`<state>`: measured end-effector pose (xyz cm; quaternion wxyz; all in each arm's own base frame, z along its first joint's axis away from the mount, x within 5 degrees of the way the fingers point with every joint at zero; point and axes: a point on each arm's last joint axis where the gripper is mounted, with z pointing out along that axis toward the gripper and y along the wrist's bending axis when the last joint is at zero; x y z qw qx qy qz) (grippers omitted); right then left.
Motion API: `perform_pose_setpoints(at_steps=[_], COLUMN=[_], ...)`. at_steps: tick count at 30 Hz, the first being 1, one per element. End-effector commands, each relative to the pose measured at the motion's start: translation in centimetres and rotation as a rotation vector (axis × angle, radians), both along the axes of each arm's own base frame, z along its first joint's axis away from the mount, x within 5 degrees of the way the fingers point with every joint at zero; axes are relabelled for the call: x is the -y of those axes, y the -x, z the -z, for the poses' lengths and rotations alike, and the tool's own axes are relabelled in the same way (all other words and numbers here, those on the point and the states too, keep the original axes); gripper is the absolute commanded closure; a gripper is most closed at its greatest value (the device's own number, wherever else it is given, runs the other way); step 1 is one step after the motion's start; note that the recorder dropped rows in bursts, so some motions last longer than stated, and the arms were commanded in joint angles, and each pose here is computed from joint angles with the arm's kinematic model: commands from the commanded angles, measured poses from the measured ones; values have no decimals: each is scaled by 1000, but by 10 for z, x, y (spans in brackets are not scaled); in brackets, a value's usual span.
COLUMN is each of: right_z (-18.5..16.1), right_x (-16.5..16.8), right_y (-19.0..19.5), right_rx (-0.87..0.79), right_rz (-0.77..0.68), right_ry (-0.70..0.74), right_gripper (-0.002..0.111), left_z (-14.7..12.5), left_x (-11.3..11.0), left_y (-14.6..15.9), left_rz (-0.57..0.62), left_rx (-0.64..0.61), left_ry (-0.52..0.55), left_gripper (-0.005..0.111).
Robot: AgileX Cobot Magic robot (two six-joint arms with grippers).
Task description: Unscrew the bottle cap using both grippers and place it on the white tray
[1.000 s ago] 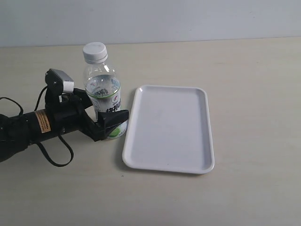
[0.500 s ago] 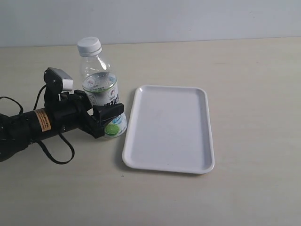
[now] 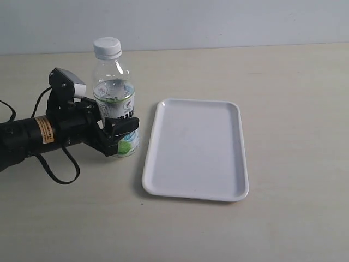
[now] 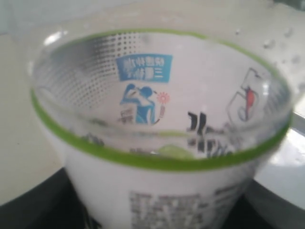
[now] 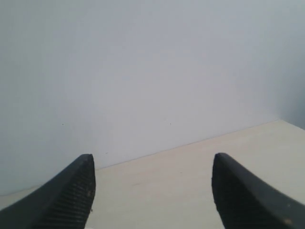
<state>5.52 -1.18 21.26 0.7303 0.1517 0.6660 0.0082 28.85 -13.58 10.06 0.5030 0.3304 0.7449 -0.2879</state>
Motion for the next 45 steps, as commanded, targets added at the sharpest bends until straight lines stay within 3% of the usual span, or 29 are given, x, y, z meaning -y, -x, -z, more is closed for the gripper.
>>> perform_pose_setpoints(at_steps=[1,7,9,13,18,20,21,25,29,33,35,38,39,45], right_z=[2,7,9,10,7,-2,-22,-73,-125,-158,-168,-158,-150,-130], right_x=[0,-2,-3,-8,-11,-15,-23,-33,-37,-35,-27,-35,-54,-123], right_y=[0,0,-1,-1,-10,-17,-25,-45,-95,-157,-196,-239,-256,-284], right_rx=[1,-30,-44,-88,-158,-196,-227,-264,-456,-686,-802,-952,-1020,-1110], right_rz=[-3,-22,-38,-82,-136,-189,-291,-467,-685,-913,-934,-904,-928,-1077], right_ry=[-60,-155,-231,-245,-295,-299,-271,-223,-151,-201,-242,-168,-108,20], right_gripper=[42,42,43,43,43,43,43,43,43,43,43,43,43,43], left_z=[-22,-29,-29,-28,-29,-29,-29,-29,-29,-29,-29,-29,-28,-28], left_x=[4,11,19,36,43,43,43,43,42,43,43,43,43,43], left_y=[3,9,11,12,11,11,11,11,11,11,11,11,12,12], left_rz=[58,113,144,181,183,182,180,179,186,194,200,203,210,212], left_rx=[62,119,138,125,122,122,122,121,129,143,154,155,156,157], left_ry=[-36,-134,-165,-247,-269,-268,-271,-273,-281,-290,-298,-299,-306,-306], left_gripper=[107,107,107,107,107,107,107,107,107,107,107,107,107,107])
